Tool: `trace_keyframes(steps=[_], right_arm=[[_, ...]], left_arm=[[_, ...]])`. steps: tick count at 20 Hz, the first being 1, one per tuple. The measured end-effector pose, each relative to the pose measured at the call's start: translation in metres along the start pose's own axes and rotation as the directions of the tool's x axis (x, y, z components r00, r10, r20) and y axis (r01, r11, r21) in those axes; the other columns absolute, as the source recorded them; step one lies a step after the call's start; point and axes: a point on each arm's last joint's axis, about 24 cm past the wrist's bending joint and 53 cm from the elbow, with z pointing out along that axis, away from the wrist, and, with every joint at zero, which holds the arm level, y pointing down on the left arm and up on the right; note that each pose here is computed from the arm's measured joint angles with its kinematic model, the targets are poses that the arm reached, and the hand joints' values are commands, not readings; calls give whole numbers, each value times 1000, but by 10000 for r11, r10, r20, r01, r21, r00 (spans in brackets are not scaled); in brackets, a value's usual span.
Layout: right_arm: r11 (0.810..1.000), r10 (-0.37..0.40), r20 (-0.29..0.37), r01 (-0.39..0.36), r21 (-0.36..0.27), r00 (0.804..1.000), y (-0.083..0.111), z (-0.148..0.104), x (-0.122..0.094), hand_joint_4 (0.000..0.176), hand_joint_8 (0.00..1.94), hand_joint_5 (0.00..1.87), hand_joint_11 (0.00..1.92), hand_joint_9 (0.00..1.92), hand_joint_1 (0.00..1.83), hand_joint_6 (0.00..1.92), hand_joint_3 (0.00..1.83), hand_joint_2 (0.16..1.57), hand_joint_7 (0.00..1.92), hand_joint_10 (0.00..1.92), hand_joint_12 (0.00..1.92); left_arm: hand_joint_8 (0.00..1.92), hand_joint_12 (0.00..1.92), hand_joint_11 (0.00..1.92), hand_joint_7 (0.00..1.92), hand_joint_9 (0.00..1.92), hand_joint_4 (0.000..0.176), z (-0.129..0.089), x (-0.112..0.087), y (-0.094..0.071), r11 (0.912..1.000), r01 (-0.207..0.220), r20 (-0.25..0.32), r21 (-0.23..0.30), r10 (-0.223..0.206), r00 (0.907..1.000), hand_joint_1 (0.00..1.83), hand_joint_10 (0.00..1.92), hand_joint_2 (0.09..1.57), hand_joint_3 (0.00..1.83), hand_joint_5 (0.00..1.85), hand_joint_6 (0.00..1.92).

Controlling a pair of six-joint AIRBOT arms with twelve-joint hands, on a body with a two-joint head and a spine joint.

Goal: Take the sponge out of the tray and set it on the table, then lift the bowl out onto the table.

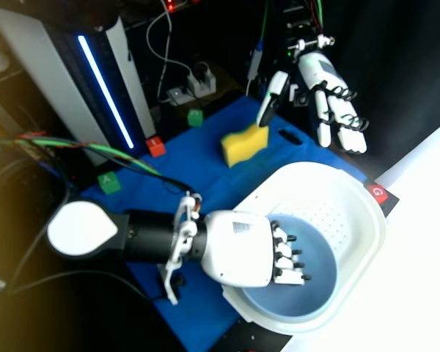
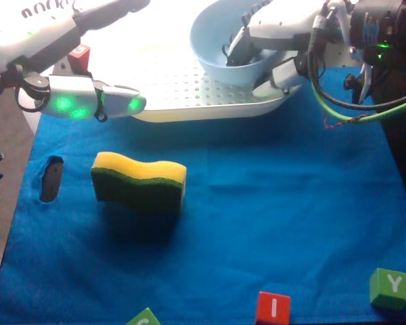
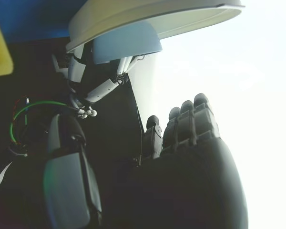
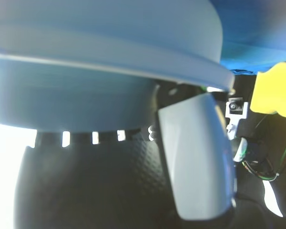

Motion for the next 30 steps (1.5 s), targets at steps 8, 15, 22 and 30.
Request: trace_keyframes(steps=[8,15,22,30], right_arm=[[9998,-96,0,96,-155,10000,8,3,-2,0,1941,793,1620,1552,1103,1254,11,1213,1304,1921,1921],[9992,-249,187,255,-319,9995,18,4,-16,0,1930,673,1486,1444,337,1892,5,1508,1258,1915,1921],[9860,161,410,-90,-1667,9990,55,-14,-39,0,1941,1206,1704,1719,215,1921,2,1517,1591,1921,1921],[9595,385,809,-143,-2813,9960,78,-63,-57,153,1941,1152,1592,1608,146,1921,19,1571,1482,1921,1921]], left_arm=[[0,1,4,0,0,151,0,0,0,10000,4,15,18,-4,10000,644,0,981,5,134,3],[2,7,13,5,0,148,0,0,0,10000,17,23,32,-17,10000,648,0,979,2,139,3],[1,11,18,10,0,155,-1,0,0,9999,115,68,63,-115,9999,666,0,976,1,158,7],[0,0,0,0,0,137,-5,-1,3,9995,326,207,-13,-326,9993,680,0,1002,9,144,0]])
